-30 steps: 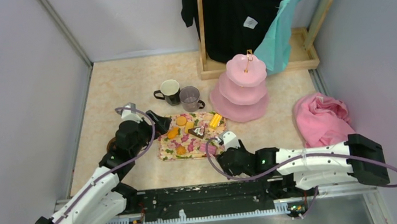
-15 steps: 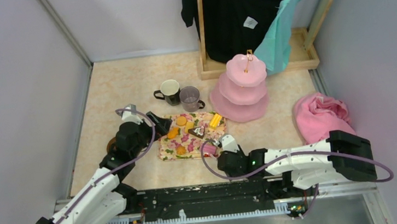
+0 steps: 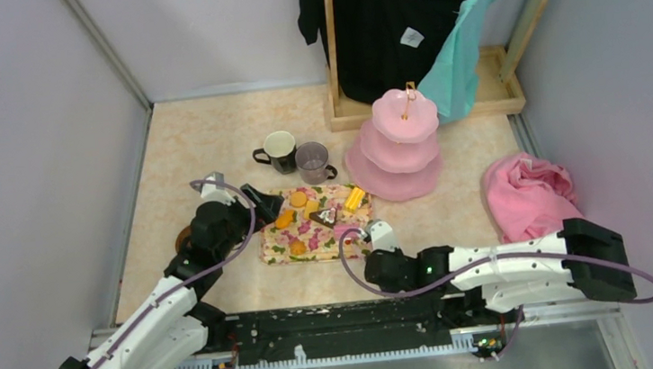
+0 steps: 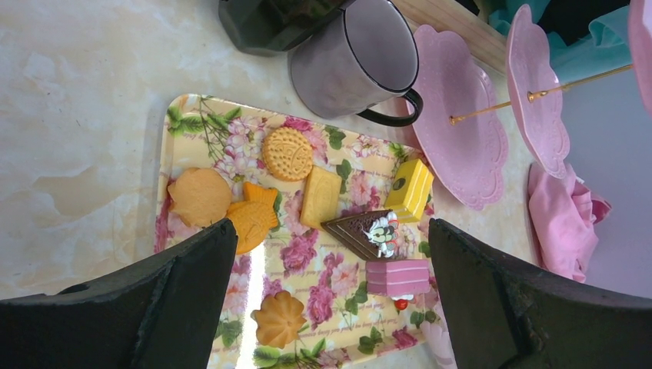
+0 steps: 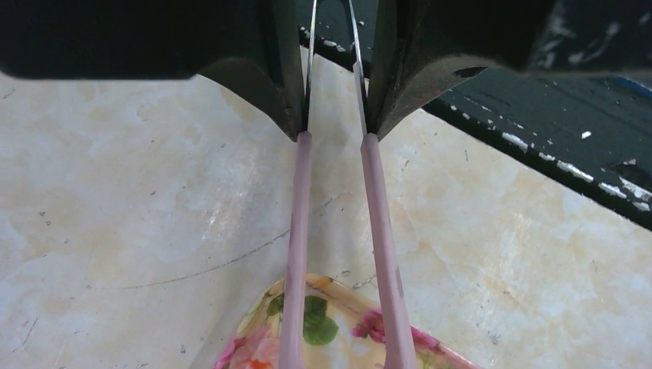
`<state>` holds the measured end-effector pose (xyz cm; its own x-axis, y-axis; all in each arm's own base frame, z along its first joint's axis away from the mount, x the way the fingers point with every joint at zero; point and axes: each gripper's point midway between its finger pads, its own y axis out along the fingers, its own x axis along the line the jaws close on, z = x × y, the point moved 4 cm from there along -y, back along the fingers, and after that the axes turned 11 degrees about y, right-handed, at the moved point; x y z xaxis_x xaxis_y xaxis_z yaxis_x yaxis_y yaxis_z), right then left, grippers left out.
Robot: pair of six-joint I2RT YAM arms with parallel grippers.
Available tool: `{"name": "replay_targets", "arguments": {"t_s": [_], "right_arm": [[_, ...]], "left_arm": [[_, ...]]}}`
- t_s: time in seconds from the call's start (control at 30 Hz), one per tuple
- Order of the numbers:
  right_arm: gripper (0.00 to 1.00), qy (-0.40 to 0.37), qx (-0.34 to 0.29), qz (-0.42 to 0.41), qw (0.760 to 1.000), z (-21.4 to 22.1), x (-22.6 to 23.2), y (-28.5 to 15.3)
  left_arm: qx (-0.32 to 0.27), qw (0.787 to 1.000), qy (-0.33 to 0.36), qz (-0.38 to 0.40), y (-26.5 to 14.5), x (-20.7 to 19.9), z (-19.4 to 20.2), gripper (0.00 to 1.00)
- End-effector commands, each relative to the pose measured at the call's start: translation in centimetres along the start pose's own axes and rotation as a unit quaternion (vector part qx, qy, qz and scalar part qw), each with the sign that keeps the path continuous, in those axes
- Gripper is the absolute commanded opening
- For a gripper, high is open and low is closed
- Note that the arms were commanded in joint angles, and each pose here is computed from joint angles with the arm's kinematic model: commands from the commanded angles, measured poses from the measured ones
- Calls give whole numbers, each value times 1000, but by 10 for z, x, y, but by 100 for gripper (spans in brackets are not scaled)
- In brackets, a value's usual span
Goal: Serve the afternoon tea
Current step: Pick up the clamp from the center of the board.
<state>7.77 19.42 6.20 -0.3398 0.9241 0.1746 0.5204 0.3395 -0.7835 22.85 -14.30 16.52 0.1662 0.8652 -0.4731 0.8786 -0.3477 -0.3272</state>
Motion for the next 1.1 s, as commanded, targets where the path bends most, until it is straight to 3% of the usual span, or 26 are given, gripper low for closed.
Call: {"name": "replay_targets", "arguments": {"t_s": [0.0, 0.33, 1.07], "right_arm": [[34, 4, -27, -17, 999, -18, 16, -16], [34, -30, -35, -8, 999, -40, 26, -29], [43, -43, 29, 2, 999, -47, 7, -11]], "left_arm": [[-8, 1000, -6, 19, -1, -6, -2, 99], [-8, 1000, -6, 26, -2, -9, -4, 99], [-3, 999, -10, 42, 3, -14, 0, 99]]}}
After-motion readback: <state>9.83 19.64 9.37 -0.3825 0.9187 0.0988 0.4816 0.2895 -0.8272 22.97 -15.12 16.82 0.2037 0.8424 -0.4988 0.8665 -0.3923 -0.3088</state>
